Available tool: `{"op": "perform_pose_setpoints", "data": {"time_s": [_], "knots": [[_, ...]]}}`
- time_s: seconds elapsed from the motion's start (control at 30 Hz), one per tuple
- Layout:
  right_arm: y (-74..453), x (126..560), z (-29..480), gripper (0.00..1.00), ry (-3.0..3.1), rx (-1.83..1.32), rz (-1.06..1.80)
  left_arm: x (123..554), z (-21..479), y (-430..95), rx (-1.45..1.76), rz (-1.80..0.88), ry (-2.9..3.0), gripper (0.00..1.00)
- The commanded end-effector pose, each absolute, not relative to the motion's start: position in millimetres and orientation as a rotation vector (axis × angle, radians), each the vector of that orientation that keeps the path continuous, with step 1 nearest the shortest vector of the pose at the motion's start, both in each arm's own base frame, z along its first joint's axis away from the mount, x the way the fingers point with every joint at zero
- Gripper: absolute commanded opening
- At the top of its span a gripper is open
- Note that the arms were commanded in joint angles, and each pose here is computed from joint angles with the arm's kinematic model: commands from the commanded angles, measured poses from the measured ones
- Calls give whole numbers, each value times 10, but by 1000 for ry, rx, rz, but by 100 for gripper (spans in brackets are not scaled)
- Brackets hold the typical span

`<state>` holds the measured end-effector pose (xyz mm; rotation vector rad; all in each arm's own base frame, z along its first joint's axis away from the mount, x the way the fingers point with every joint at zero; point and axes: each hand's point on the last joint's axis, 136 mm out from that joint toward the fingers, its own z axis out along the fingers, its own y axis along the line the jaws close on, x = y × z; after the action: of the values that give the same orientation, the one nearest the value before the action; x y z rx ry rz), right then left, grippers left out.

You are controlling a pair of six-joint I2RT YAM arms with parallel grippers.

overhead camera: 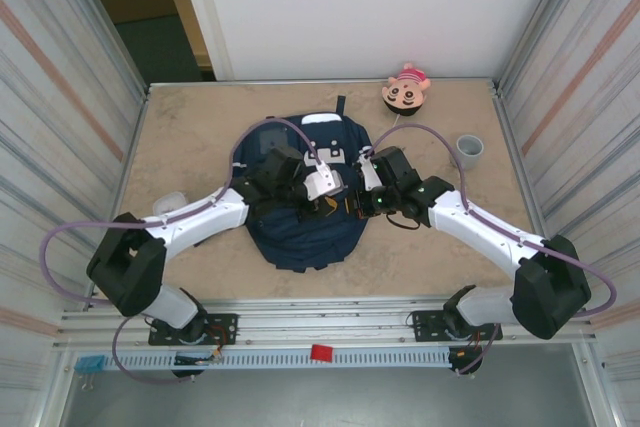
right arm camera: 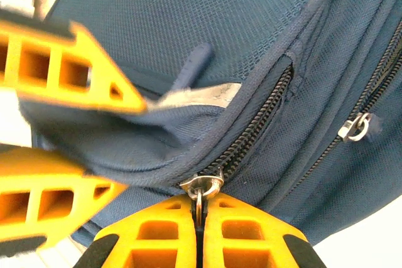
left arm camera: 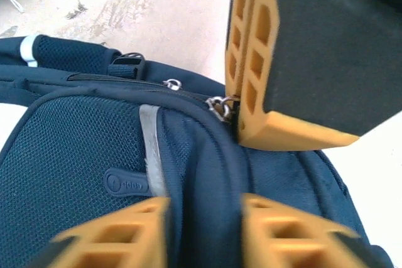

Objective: Pack the student bag

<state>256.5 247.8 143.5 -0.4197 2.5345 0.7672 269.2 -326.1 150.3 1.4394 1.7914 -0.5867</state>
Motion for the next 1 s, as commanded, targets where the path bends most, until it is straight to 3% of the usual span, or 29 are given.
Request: {"op": "perform_pose_setpoints", "data": {"time_s": [0.0,0.03,0.33,0.47,0.7,0.83,0.97], "knots": [[2497,2518,1555,0,2500,-457,851,2733,1503,-3212,1468,-527,1767,4],[2477,2507,1525,0,2517,-453,867,2711,1480,-3177,1478,-530,1766,0],[2703,2390,1435,12,2528,-560,1055,2426,1609,-2980,1509,-749,1667,0],[2725,2422,1409,21,2534,-559,1047,2393,1650,-2976,1502,-775,1652,0],[2713,2421,1364,25,2550,-560,1032,2395,1703,-2994,1487,-791,1635,0],[2719,2404,1342,22,2554,-564,1037,2398,1725,-3000,1481,-793,1631,0],[2662,2406,1308,9,2567,-549,1006,2432,1711,-2972,1470,-775,1646,0]]}}
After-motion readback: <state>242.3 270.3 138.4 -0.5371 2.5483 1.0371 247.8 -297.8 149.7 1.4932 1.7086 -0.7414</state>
